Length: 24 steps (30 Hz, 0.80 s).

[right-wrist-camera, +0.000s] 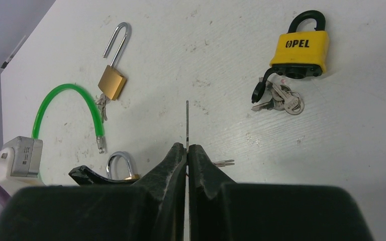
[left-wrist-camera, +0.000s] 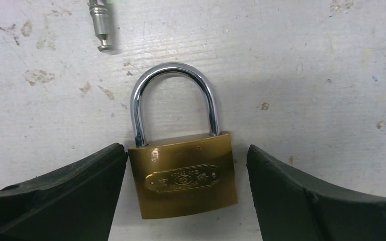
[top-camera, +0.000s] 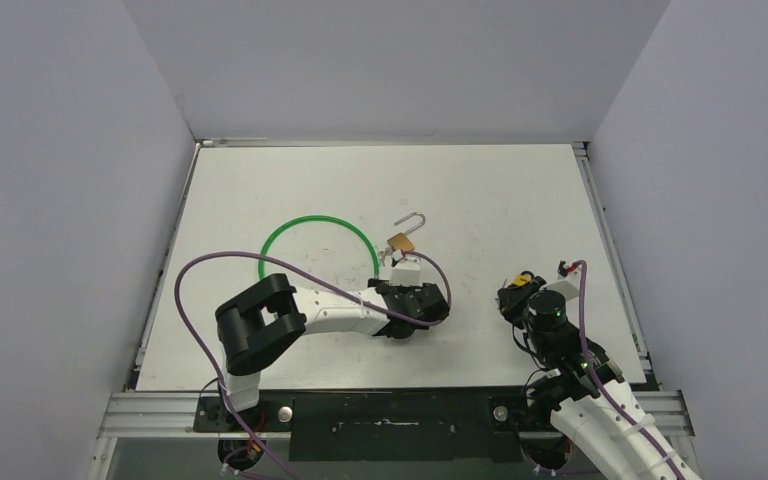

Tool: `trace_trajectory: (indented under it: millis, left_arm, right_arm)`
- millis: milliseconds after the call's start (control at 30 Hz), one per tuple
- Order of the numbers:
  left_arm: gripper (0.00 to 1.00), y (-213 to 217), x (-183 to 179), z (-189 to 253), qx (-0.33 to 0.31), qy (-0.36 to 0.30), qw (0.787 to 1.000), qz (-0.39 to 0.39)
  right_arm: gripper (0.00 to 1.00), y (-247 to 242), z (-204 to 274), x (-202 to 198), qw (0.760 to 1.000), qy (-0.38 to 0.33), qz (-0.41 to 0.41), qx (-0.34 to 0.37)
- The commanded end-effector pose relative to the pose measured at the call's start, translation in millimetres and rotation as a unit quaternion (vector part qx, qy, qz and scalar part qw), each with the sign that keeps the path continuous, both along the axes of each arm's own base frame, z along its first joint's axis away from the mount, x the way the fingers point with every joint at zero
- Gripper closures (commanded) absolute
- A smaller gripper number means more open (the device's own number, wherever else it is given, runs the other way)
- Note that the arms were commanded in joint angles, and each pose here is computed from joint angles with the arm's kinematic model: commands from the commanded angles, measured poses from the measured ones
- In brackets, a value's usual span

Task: Unlock with the key

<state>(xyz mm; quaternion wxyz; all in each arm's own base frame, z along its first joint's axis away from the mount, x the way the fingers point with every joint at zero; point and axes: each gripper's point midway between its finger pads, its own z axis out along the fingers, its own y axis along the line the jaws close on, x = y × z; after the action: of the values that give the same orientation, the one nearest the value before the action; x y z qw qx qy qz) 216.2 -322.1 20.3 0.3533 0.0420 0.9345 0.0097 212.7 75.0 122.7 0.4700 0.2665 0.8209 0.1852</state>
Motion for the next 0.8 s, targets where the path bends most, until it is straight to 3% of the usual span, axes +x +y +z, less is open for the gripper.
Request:
trace_trajectory:
  millis: [0,100,233,467,600,667,767]
  left_arm:
    - [0.12,25,-28,-37,0.037,0.065,0.997,0.003]
    - [0.12,26,-33,-42,0.025,0.074,0.997,0.01]
    - [0.24,30,-40,-52,0.017,0.087,0.996,0.023]
    - [0.64,33,-36,-50,0.016,0.074,0.997,0.035]
    - [0.75,23,-21,-18,-0.029,0.046,0.998,0.037]
    - [0.78,16,-11,4,-0.074,0.032,0.996,0.038]
    - [0.91,14,5,43,-0.135,-0.009,0.99,0.049]
  right_arm:
    - [1.0,4,9,5,1.0,-0.016,0.002,0.015]
    - [1.0,4,7,4,1.0,-0.014,0.002,0.017]
    - [1.0,6,5,4,1.0,-0.012,0.004,0.021]
    - [1.0,14,11,5,0.999,-0.02,0.028,0.025]
    - [1.0,44,27,7,0.99,-0.064,0.121,0.038]
    - [1.0,69,37,4,0.974,-0.096,0.199,0.048]
    - [1.0,102,43,-7,0.945,-0.111,0.298,0.075]
